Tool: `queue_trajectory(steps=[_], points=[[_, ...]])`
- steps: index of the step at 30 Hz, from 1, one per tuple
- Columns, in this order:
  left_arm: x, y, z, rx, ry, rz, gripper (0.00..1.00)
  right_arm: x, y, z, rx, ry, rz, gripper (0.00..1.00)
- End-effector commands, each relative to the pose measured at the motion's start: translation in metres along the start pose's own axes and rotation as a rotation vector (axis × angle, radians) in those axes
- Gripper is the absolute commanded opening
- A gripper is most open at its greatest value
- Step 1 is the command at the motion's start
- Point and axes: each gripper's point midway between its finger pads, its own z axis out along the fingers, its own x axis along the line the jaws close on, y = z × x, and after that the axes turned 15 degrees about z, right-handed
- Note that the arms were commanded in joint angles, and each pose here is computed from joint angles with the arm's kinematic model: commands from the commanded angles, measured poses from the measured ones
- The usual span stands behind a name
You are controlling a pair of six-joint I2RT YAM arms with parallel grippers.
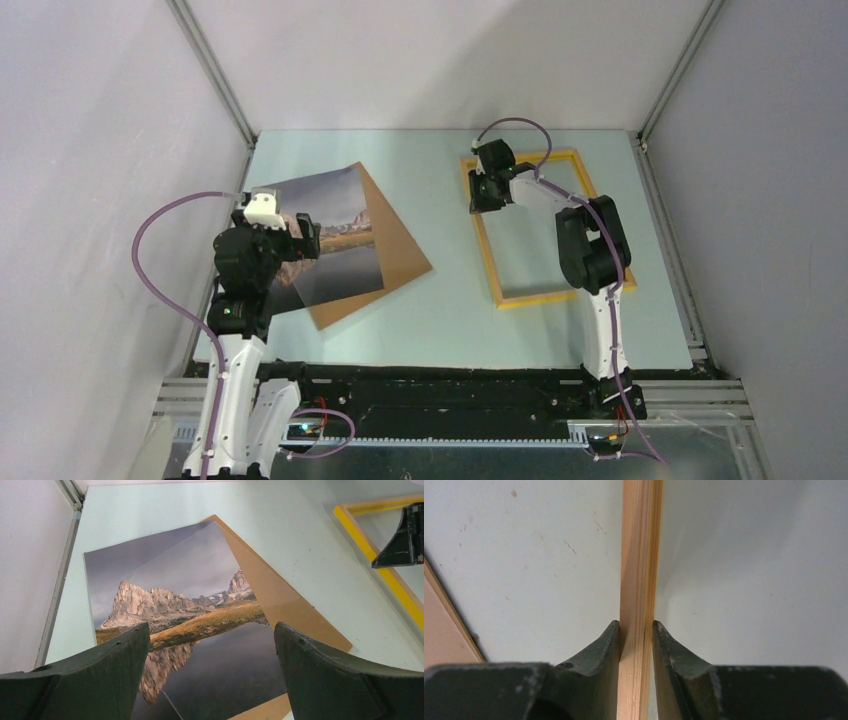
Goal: Put the photo into the frame
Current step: Move the photo frame to the center of the board.
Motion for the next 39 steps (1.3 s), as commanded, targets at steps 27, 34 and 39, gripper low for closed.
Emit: queue_trajectory(steps=[27,34,39], points=[[0.006,0.009,-0.005,-0.053,0.030,0.038,0.98,0.031,-0.021,0.021,0.038,0.035,-0.035,0.39],[0.008,0.005,-0.005,-0.043,0.040,0.047,0.98,0.045,-0.017,0.011,0.006,0.051,-0.092,0.70],[0.013,-0.004,-0.001,-0.004,0.067,0.043,0.98,0.076,-0.005,-0.015,-0.087,0.113,-0.180,0.87]])
